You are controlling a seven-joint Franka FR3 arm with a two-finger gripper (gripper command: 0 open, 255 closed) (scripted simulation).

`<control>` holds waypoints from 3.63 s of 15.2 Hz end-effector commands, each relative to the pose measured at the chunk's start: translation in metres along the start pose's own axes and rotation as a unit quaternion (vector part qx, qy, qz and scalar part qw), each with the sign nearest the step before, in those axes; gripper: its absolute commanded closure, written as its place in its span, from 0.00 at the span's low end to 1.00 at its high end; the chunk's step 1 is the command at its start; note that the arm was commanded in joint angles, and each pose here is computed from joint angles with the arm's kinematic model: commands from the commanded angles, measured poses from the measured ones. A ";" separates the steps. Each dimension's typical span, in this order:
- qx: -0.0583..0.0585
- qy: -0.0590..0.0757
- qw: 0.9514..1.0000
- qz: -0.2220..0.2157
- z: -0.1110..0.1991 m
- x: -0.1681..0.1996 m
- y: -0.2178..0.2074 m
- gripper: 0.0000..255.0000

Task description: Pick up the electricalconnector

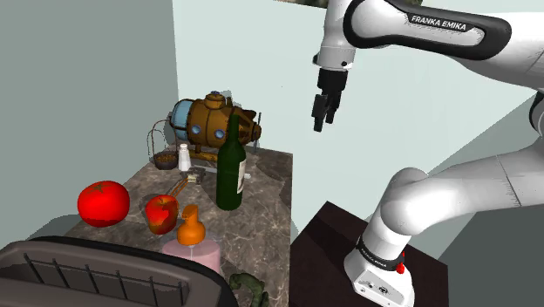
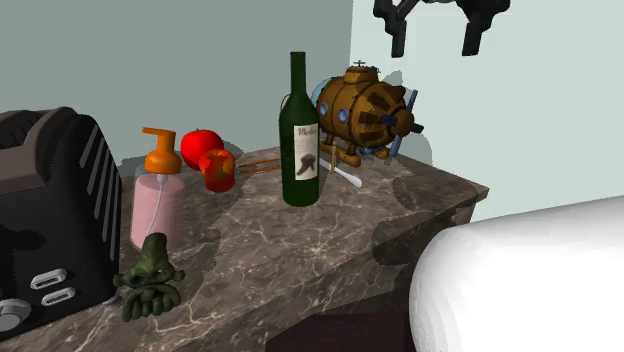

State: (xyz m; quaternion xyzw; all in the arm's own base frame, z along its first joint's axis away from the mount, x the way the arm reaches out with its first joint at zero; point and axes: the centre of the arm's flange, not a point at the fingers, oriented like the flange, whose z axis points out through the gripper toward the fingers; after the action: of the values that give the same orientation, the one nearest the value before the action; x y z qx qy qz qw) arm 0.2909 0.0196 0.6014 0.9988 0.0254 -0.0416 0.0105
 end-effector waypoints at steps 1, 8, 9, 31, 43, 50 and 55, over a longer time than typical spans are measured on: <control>0.000 0.000 1.000 0.000 0.000 0.000 0.000 0.00; 0.007 0.001 0.995 0.096 0.041 0.042 -0.069 0.00; 0.008 0.001 0.994 0.110 0.046 0.049 -0.078 0.00; 0.028 0.005 0.915 0.402 0.167 0.259 -0.222 0.00; 0.037 0.007 0.849 0.526 0.227 0.378 -0.242 0.00; 0.037 0.007 0.849 0.526 0.262 0.381 -0.243 0.00; 0.037 0.007 0.849 0.526 0.259 0.381 -0.240 1.00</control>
State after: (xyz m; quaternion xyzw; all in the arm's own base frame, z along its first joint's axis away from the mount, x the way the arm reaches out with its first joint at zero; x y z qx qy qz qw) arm 0.6357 0.2737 0.3076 0.8630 -0.5047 -0.0236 -0.0071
